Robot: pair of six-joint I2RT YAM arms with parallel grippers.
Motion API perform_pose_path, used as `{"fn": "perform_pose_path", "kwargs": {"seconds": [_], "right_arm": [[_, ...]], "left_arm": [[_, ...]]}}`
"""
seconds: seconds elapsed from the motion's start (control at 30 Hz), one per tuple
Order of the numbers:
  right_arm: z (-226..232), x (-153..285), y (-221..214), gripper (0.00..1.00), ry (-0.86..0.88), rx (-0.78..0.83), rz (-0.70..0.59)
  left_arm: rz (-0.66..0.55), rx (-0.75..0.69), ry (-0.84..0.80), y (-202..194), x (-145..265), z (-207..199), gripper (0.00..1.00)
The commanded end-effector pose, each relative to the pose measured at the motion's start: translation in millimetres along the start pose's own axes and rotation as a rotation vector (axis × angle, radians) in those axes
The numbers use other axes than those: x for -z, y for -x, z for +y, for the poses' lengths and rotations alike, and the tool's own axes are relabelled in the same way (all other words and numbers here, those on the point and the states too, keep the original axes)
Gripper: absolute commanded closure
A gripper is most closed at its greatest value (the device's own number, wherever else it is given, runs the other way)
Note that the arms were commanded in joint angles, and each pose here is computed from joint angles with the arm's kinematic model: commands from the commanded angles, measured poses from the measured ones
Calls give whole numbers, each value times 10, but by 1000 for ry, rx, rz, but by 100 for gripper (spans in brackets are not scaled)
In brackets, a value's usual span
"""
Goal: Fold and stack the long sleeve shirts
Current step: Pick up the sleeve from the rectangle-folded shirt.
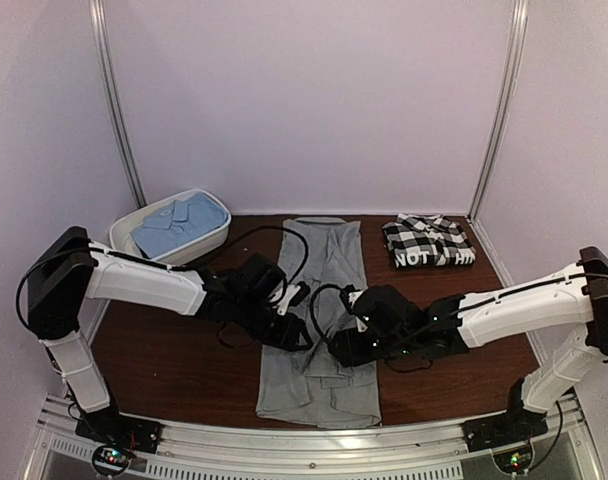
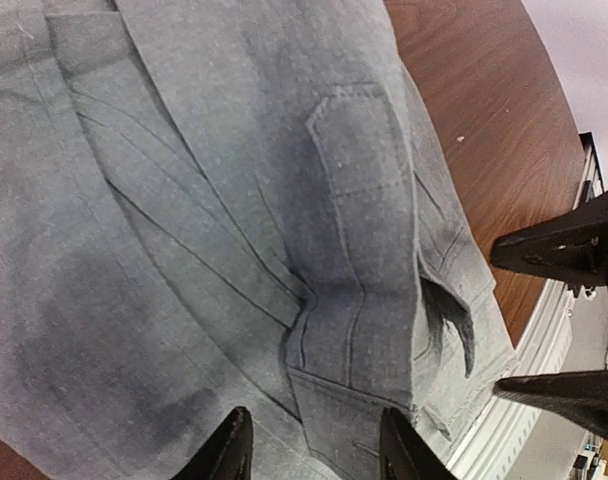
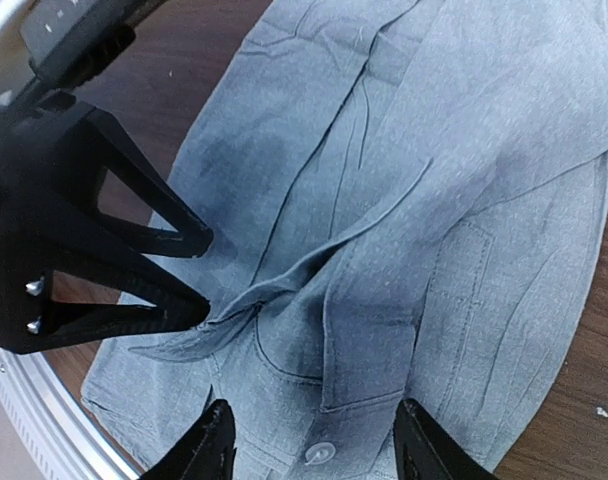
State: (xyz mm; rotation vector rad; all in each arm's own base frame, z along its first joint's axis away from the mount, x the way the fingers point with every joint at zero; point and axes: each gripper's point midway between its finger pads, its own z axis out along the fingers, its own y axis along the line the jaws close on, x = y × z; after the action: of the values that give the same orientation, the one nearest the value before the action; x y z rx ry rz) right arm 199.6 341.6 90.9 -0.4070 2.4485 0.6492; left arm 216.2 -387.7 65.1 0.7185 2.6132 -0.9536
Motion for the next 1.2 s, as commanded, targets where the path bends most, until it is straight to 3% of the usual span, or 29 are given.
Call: {"fn": "perform_pose_path", "kwargs": {"seconds": [0.0, 0.2, 0.63, 0.77, 0.9, 0.97, 1.17], "right_arm": [[-9, -80, -116, 45, -61, 38, 39], [-82, -78, -156, 57, -104, 29, 43], [-105, -101, -257, 93, -122, 28, 65], [-108, -29, -213, 94, -122, 16, 49], [8, 20, -139, 95, -75, 9, 36], [57, 39, -103, 95, -62, 14, 33], [243, 98, -65, 97, 1, 34, 62]], "left_arm": [[-9, -10, -36, -11, -82, -158, 56], [-2, -59, -16, -148, -6, -343, 48], [26, -41, 40, -304, -49, -234, 50], [11, -53, 37, -247, -38, -293, 63], [-15, -67, 62, -145, 35, -322, 92], [-36, -76, 80, -72, 122, -345, 100], [-93, -101, 118, 77, 496, -434, 100]]}}
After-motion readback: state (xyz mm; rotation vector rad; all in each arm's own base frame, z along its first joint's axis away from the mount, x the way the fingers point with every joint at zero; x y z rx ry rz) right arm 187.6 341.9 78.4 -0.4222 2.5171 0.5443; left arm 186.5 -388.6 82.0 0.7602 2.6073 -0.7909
